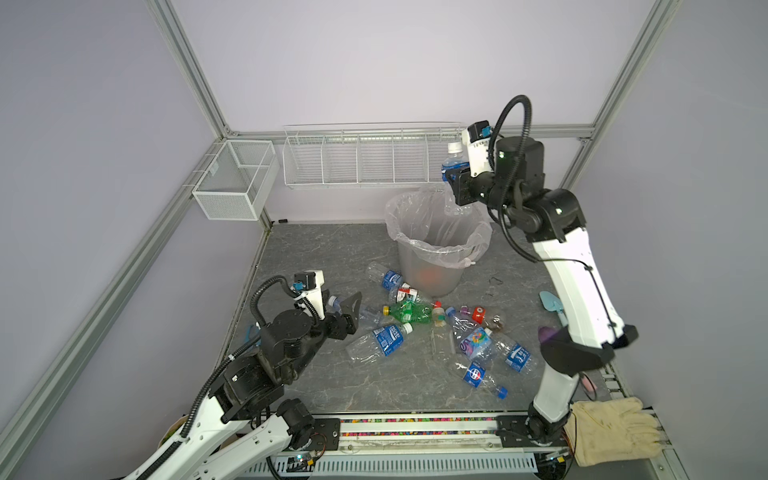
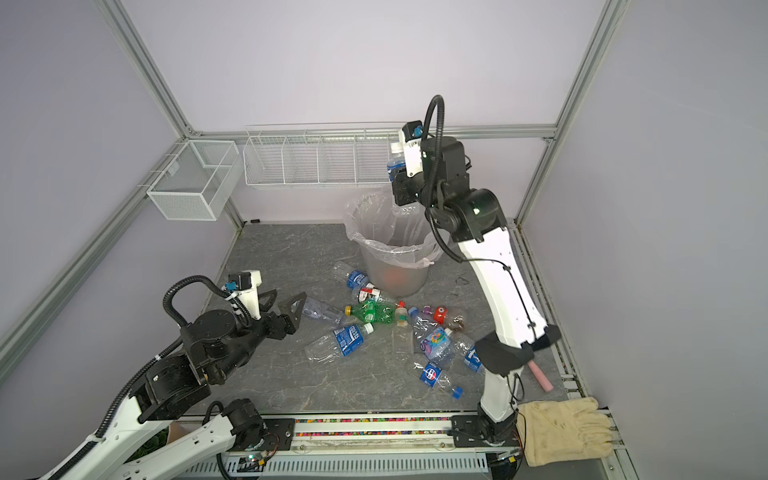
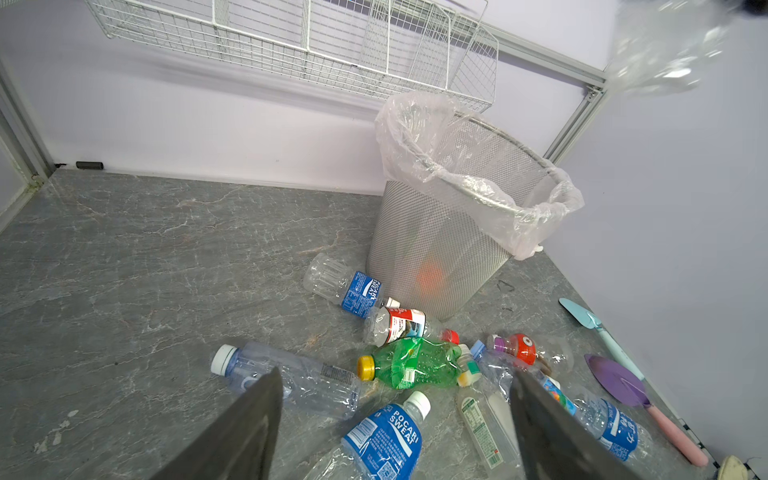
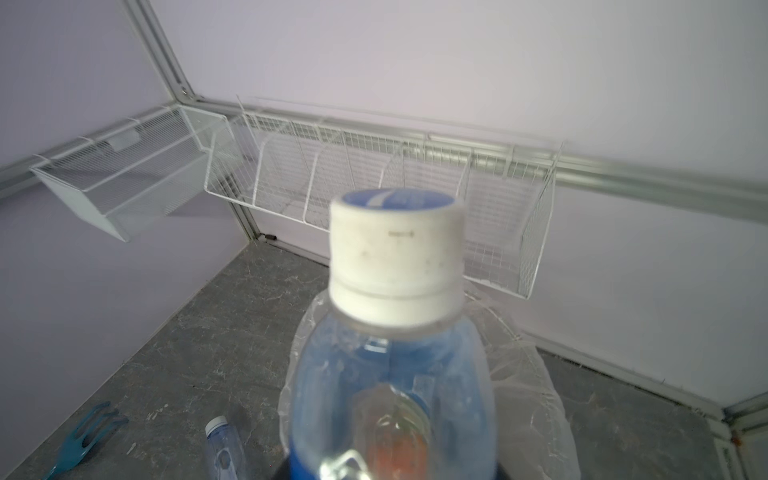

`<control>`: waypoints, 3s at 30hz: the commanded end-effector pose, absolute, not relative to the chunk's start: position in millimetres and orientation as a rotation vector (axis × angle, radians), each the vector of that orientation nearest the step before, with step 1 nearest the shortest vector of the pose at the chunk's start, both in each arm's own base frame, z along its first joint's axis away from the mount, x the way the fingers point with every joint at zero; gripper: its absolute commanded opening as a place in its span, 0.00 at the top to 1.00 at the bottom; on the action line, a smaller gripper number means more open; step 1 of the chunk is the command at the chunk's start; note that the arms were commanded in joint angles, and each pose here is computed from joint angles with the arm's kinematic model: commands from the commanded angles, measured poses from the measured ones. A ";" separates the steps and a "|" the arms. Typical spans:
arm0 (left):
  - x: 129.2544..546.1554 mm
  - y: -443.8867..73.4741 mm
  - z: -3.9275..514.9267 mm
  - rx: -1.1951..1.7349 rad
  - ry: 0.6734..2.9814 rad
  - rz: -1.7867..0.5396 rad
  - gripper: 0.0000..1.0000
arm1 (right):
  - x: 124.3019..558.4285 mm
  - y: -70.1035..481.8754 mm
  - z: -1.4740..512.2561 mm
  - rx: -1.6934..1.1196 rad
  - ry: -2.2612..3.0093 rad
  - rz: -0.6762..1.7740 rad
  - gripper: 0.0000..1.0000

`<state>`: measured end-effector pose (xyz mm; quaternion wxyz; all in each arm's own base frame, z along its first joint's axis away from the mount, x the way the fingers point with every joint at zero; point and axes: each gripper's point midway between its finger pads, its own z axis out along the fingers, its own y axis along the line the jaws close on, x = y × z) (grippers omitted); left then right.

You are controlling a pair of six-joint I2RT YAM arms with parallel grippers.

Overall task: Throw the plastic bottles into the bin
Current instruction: 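Open the right gripper above the bin to drop the bottle, then withdraw the right gripper from the bin while the left gripper moves to the pile, then lower the left gripper toward the Pocari Sweat bottle in the pile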

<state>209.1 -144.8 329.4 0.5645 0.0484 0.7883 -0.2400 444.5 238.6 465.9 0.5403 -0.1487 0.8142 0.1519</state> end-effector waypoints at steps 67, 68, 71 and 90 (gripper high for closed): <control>246.6 -175.2 123.2 0.054 2.609 -0.465 0.04 | 274.9 180.5 376.9 -0.474 2.081 0.441 0.12; 246.5 -174.1 119.0 0.047 2.620 -0.466 0.04 | 272.3 179.6 375.4 -0.475 2.080 0.447 0.12; 246.8 -173.8 110.0 0.033 2.643 -0.468 0.04 | 265.2 177.2 367.8 -0.477 2.090 0.459 0.12; 222.3 -201.9 62.8 0.155 2.808 -0.610 0.06 | 260.7 169.6 331.4 -0.461 2.160 0.424 0.12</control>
